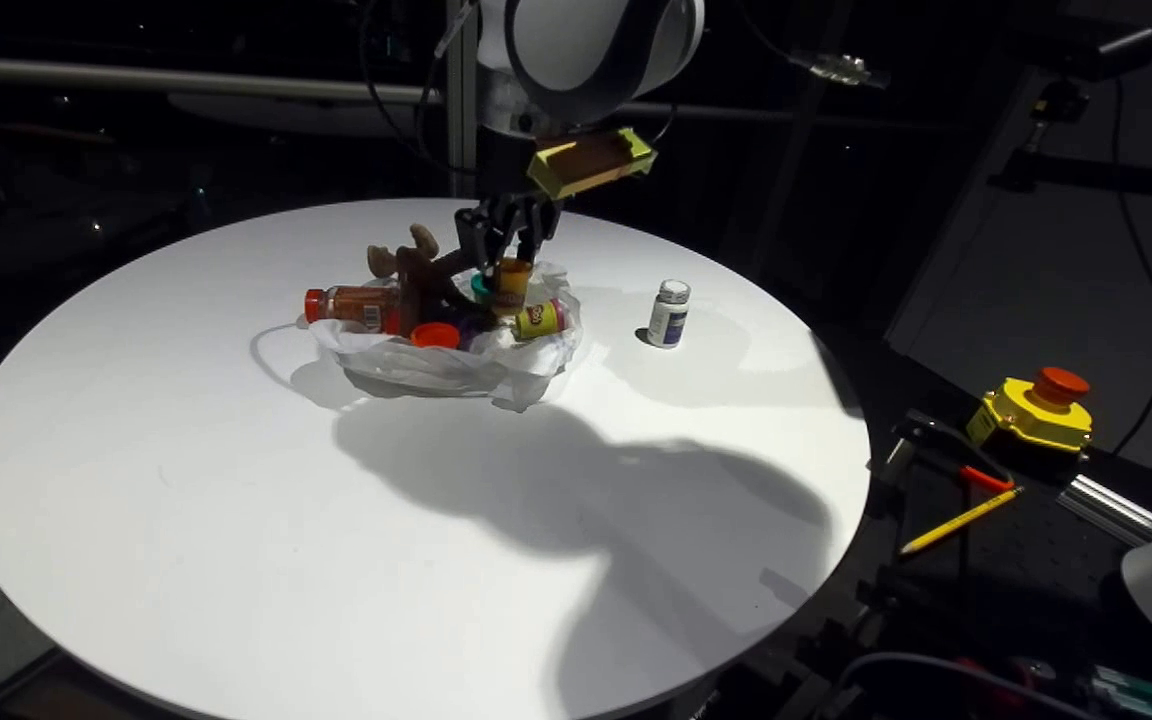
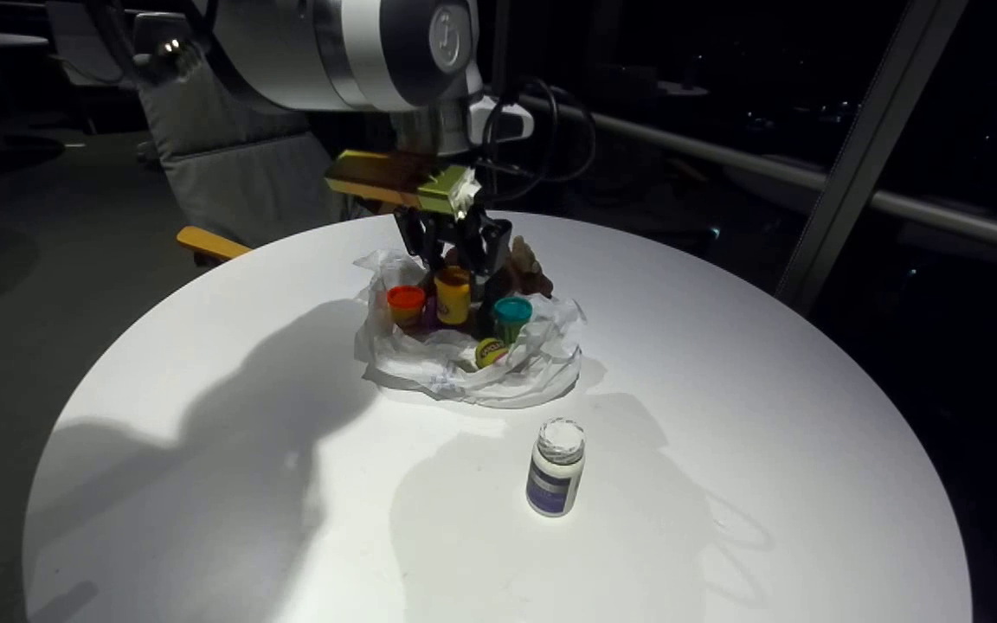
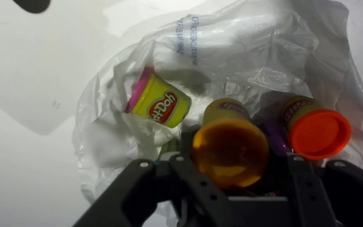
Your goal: Remove the things from the plastic bag and put them on the table
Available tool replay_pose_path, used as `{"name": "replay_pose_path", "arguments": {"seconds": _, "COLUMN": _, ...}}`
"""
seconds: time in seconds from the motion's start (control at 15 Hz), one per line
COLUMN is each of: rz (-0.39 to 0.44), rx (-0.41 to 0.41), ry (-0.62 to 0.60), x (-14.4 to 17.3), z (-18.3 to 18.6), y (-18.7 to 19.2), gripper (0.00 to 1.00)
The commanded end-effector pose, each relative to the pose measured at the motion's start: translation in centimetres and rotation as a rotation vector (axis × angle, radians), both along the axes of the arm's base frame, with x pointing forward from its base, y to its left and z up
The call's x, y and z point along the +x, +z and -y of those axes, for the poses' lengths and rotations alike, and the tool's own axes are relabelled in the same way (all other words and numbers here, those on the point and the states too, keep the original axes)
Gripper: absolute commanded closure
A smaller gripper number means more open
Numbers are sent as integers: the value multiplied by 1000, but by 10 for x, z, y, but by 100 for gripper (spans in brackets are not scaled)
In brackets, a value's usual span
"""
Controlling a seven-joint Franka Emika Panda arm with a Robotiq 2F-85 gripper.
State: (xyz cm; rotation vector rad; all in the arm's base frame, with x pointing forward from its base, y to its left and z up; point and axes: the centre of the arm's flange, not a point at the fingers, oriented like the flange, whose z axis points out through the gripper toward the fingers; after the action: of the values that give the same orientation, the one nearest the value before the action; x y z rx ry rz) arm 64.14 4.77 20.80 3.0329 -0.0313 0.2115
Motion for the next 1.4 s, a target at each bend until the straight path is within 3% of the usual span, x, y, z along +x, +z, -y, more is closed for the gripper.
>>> {"name": "replay_pose_path", "arguments": {"seconds": 0.0, "rz": 0, "rx": -41, "ry": 31, "x": -47, "z": -3, "y": 64, "gripper": 72}}
{"name": "replay_pose_path", "arguments": {"seconds": 0.27, "rz": -17, "rx": -51, "ry": 48, "x": -91, "z": -1, "y": 66, "gripper": 72}}
{"name": "replay_pose_path", "arguments": {"seconds": 0.6, "rz": -62, "rx": -55, "ry": 0, "x": -132, "z": 15, "y": 6, "gripper": 72}}
{"name": "replay_pose_path", "arguments": {"seconds": 1.0, "rz": -9, "rx": -33, "ry": -115, "x": -149, "z": 35, "y": -51, "gripper": 72}}
{"name": "replay_pose_path", "arguments": {"seconds": 1.27, "rz": -20, "rx": -41, "ry": -142, "x": -156, "z": 40, "y": -72, "gripper": 72}}
{"name": "replay_pose_path", "arguments": {"seconds": 1.33, "rz": -19, "rx": -40, "ry": -137, "x": -157, "z": 40, "y": -72, "gripper": 22}}
